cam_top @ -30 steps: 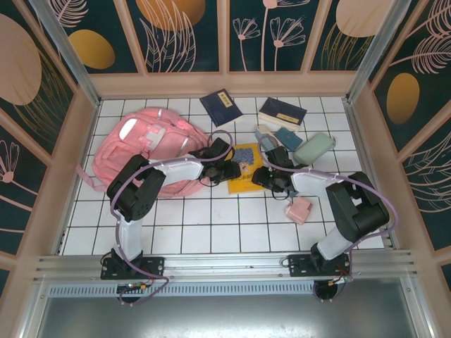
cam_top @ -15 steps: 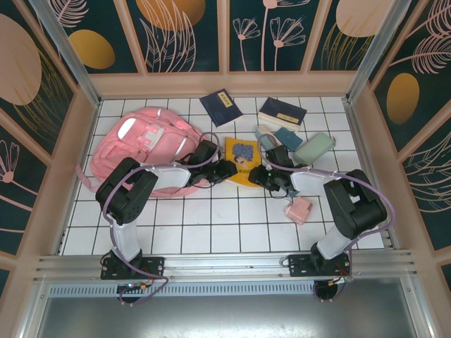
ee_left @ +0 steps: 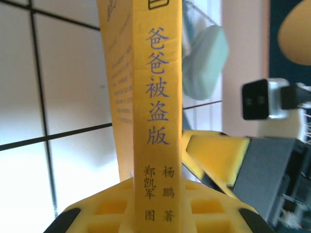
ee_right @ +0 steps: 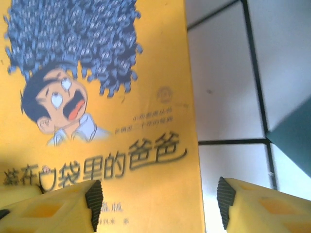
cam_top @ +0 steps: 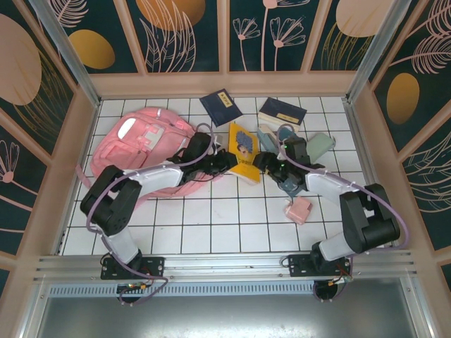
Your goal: Pack books, pencil case, and school supplies into a backpack
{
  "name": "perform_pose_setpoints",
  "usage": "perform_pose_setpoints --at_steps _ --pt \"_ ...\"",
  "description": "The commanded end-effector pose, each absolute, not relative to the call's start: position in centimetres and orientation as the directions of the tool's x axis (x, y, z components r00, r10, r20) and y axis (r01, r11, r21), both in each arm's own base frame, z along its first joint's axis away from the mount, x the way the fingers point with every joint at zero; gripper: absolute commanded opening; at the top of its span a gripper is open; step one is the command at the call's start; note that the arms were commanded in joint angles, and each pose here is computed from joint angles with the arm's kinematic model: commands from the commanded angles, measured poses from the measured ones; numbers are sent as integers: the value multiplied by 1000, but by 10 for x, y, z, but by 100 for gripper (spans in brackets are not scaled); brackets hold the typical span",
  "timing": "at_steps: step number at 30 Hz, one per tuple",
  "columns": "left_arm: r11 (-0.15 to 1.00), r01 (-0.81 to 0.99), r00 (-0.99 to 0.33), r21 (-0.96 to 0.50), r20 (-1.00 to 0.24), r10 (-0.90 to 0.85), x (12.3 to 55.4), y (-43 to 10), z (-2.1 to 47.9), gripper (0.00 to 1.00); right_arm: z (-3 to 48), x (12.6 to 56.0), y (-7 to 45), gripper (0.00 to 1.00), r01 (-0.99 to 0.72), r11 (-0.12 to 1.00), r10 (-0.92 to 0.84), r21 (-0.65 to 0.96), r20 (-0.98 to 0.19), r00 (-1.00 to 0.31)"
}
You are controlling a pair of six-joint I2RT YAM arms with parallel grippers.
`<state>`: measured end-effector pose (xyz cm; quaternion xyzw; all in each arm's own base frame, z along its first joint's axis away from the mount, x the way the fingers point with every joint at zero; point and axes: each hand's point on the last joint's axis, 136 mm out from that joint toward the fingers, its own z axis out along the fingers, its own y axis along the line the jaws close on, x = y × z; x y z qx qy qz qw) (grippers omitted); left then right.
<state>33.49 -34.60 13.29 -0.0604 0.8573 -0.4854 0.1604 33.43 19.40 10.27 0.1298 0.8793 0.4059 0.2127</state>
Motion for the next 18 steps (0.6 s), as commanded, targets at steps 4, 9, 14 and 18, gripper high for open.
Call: perform_pose_setpoints --at_steps 4,9,14,18 --pt "311 256 -908 -915 -338 -249 330 -354 234 0 163 346 195 75 -74 355 446 932 -239 -862" --pt "198 318 -906 -927 -359 -226 321 -360 269 0 191 349 198 81 -141 210 443 967 -223 -869" --pt "115 334 -909 -936 -352 -225 316 -361 285 0 209 350 204 82 -171 116 427 978 -205 -881" --pt "79 350 -906 -933 -359 -223 313 -362 296 0 213 350 206 81 -173 78 418 982 -189 -888"
